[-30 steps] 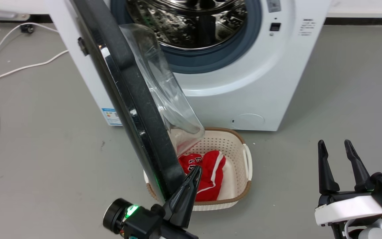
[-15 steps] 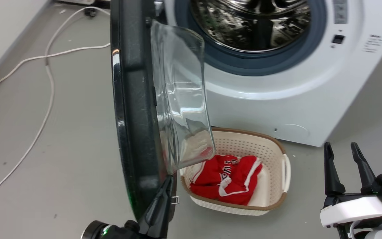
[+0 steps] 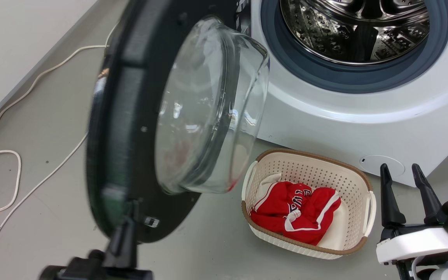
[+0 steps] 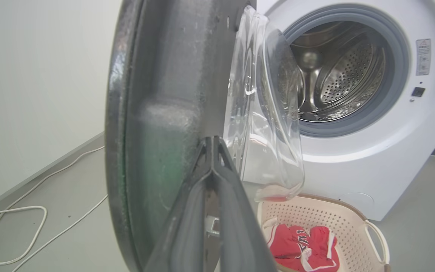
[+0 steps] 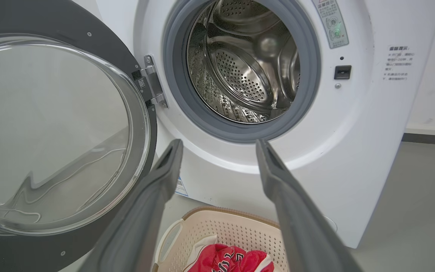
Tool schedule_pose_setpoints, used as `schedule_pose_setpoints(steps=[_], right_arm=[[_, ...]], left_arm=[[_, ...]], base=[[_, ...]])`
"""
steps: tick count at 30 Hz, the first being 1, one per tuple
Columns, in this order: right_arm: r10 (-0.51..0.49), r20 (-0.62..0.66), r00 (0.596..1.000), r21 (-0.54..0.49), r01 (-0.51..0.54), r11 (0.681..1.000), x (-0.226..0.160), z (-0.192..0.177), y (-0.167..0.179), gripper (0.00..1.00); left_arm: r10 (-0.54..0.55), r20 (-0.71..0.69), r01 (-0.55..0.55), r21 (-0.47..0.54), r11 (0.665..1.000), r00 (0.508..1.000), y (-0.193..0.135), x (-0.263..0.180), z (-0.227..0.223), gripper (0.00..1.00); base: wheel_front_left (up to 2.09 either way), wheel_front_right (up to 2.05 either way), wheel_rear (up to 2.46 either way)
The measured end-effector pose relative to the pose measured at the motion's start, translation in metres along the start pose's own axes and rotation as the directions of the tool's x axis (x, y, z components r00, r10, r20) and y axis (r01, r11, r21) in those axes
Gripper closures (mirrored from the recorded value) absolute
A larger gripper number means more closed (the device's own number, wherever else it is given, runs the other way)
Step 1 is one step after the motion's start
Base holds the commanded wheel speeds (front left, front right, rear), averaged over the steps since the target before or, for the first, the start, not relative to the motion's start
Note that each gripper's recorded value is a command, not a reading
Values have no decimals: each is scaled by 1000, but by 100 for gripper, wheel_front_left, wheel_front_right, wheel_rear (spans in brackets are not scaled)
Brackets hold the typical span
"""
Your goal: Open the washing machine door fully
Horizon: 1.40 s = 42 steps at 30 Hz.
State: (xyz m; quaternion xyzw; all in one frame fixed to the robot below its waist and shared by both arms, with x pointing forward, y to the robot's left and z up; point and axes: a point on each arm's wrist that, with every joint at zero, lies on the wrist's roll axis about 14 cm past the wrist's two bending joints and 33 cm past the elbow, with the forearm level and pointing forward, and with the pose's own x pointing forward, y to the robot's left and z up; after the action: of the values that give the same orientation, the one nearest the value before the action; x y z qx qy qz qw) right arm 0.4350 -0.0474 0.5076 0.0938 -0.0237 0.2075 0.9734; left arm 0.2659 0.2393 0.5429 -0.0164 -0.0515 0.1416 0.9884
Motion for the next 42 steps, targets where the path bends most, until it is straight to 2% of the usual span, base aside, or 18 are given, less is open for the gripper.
schedule_pose_setpoints(steps=[5, 18, 37, 42], right_arm=[[0, -12, 1000, 2, 0, 1000, 1, -4, -1, 0], [-55, -24, 998, -19, 55, 998, -1, -6, -23, 0], [-92, -63, 994, -29, 91, 995, 6, -21, -41, 0], [-96, -60, 994, -33, 94, 995, 5, -19, -41, 0]], left_arm=[[99, 5, -99, 68, 993, 995, 41, 10, 2, 100], [281, 7, -280, 108, 954, 960, 139, 48, -2, 100], [377, -23, -369, 158, 916, 926, 210, 104, -8, 100], [384, -17, -377, 166, 911, 923, 214, 104, -7, 100]], base=[[0, 0, 0], [0, 0, 0], [0, 0, 0], [0, 0, 0]])
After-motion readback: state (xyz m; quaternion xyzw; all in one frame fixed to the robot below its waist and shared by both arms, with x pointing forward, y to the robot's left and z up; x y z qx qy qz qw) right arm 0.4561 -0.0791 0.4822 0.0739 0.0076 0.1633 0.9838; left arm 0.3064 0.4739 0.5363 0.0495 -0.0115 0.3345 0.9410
